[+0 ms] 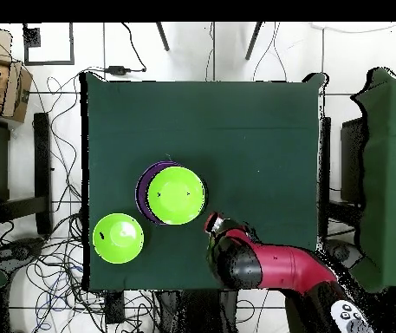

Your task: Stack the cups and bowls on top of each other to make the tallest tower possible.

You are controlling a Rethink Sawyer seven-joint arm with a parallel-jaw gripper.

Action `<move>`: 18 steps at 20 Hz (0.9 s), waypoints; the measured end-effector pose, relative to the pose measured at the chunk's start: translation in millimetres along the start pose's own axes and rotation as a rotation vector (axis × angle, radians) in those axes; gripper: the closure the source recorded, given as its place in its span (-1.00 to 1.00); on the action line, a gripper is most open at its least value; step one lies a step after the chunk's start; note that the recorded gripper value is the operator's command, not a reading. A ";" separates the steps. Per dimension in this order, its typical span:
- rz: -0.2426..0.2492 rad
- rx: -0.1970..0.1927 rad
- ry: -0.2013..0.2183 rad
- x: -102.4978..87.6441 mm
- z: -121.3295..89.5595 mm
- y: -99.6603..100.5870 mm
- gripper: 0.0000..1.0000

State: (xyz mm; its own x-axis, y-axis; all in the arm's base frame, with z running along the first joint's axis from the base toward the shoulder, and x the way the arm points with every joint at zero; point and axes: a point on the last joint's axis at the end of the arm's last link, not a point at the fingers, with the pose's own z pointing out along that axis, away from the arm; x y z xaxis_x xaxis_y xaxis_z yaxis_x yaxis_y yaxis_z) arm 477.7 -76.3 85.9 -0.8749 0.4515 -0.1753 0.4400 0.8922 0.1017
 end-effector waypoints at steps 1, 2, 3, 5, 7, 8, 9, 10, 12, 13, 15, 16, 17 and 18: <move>0.001 -0.001 0.001 1.0 1.0 -0.5 -1.00; 0.003 -0.001 0.001 2.3 2.4 -1.4 -1.00; 0.004 -0.002 0.001 5.4 6.2 -4.1 -1.00; 0.006 -0.004 0.001 10.5 12.4 -8.5 -1.00; 0.008 -0.005 0.000 18.8 20.9 -15.7 -1.00; 0.007 -0.007 0.000 25.5 27.4 -20.8 -1.00; 0.007 -0.009 0.001 30.8 32.2 -24.0 -1.00; 0.007 -0.012 0.004 36.4 37.1 -26.7 -1.00; 0.007 -0.017 0.012 49.3 47.6 -32.9 -1.00; 0.005 -0.024 0.001 50.3 49.7 -33.0 -1.00; 0.002 -0.038 -0.022 50.4 52.7 -32.3 -1.00; 0.002 -0.045 -0.036 49.6 53.9 -31.6 -1.00; 0.004 -0.053 -0.052 49.0 55.7 -31.4 -1.00; 0.008 -0.064 -0.074 48.0 59.2 -31.2 -1.00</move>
State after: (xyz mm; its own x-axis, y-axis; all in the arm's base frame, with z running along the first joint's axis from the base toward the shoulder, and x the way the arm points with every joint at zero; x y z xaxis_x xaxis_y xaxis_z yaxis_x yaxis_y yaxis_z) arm 433.9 -81.8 16.4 -0.8531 0.4602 -0.2458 0.4308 0.8871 0.1658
